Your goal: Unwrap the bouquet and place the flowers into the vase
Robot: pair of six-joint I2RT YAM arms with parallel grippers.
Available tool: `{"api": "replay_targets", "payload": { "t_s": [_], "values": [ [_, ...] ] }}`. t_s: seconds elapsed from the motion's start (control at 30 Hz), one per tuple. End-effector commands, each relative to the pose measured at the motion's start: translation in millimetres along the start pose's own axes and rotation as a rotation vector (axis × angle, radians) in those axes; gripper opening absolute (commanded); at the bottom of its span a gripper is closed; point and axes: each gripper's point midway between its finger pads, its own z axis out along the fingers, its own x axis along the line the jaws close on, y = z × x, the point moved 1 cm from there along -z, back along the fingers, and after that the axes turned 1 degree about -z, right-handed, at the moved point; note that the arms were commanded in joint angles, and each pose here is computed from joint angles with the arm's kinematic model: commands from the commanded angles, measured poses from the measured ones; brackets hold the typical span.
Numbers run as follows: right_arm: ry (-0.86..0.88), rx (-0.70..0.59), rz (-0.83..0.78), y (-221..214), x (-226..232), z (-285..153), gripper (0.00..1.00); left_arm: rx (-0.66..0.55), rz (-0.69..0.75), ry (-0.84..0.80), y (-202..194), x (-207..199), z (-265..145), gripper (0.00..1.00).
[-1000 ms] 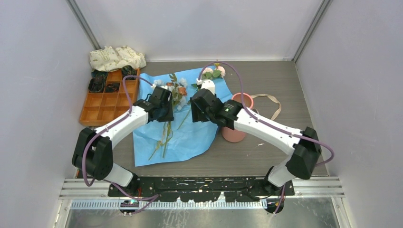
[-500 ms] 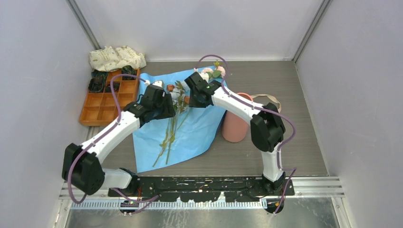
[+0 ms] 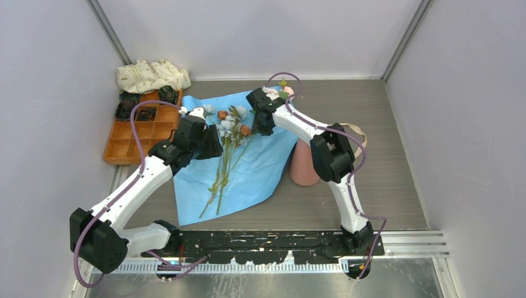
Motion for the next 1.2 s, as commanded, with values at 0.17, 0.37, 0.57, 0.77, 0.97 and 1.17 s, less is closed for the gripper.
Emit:
{"api": "replay_targets", "payload": {
  "t_s": [0.17, 0.37, 0.57, 0.77, 0.97, 1.17],
  "values": [
    [-0.002, -0.064, 0.087, 36, 5, 12, 0.36, -0.041, 0.013, -0.017, 8, -1, -11, 0.56],
    [-0.027, -0.055, 0.097, 39, 0, 29, 0.37, -0.033, 0.007, -0.019, 4, 0, -10, 0.55],
    [-0.035, -0.051, 0.098, 40, -1, 35, 0.33, -0.023, 0.006, -0.013, 0, 2, -9, 0.54],
    [-0.007, -0.056, 0.099, 39, 4, 18, 0.38, -0.019, 0.002, -0.014, -3, 4, -11, 0.54],
    [0.052, -0.070, 0.113, 41, 11, 2, 0.45, -0.032, -0.007, -0.036, -1, 0, -15, 0.54],
    [0.054, -0.020, 0.121, 28, 13, 8, 0.43, -0.030, -0.006, -0.033, -2, 2, -18, 0.54]
  ]
}}
